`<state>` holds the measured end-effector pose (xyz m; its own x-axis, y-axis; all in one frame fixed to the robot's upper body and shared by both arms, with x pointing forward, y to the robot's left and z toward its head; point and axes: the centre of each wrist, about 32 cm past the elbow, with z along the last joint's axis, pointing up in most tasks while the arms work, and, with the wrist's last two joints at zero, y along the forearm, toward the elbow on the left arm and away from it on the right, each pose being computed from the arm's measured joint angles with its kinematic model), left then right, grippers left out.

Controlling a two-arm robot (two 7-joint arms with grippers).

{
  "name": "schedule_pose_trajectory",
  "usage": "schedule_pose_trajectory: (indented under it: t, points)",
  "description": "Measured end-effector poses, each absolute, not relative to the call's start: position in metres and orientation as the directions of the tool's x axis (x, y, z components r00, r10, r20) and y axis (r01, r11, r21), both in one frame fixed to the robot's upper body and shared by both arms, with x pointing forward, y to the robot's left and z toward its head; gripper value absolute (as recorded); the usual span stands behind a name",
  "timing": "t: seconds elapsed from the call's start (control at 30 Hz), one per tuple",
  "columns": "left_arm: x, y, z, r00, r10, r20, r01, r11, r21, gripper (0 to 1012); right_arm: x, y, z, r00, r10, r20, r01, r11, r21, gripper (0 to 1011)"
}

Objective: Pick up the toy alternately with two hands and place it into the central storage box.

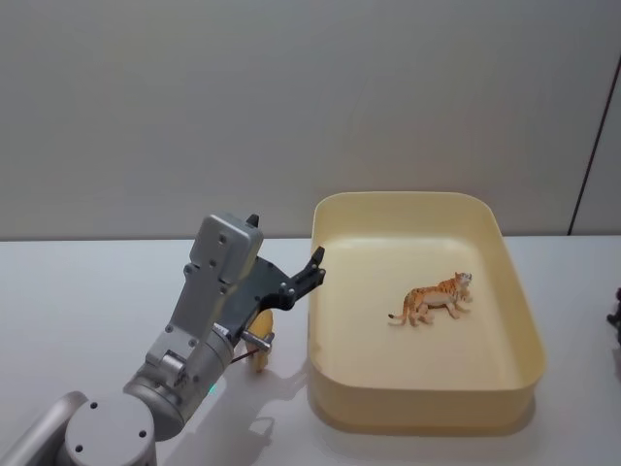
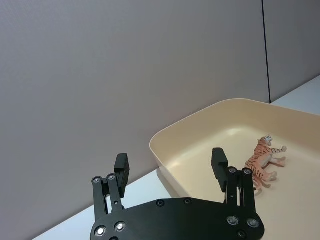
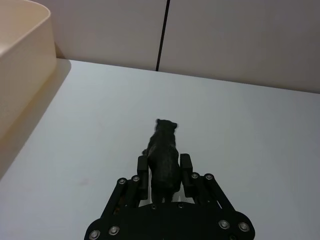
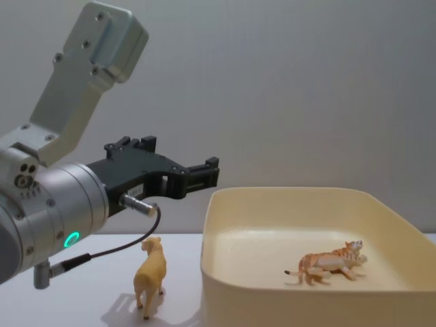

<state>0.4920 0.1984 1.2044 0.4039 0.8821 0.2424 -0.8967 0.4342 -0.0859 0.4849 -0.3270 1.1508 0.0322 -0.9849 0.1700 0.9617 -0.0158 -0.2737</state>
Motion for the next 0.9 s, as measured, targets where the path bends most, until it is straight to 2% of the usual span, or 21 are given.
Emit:
schedule_pose_trajectory:
  t: [0.07, 0.13, 0.57, 0.9]
  points:
    - [0.492, 0.198, 1.204, 0.404, 0.882, 0.242, -0.897, 0.434, -0.086, 1001, 0.485, -0.326, 1.152, 0.037, -0.986, 0.163, 0.964, -0.008, -0.267, 322]
    - [0.492, 0.198, 1.204, 0.404, 0.882, 0.242, -0.897, 0.434, -0.086, 1001, 0.485, -0.325, 1.154, 0.040, -0.987, 0.155, 0.966, -0.002, -0.259, 313]
    - [0.492, 0.198, 1.204, 0.404, 0.882, 0.242, -0.897, 0.434, -0.086, 1001, 0.488, -0.304, 1.183, 0.089, -0.994, 0.064, 0.989, 0.080, -0.128, 313]
    - [0.492, 0.198, 1.204, 0.404, 0.882, 0.242, -0.897, 0.434, -0.086, 1001, 0.493, -0.278, 1.217, 0.185, -0.983, -0.009, 0.982, 0.186, -0.025, 313]
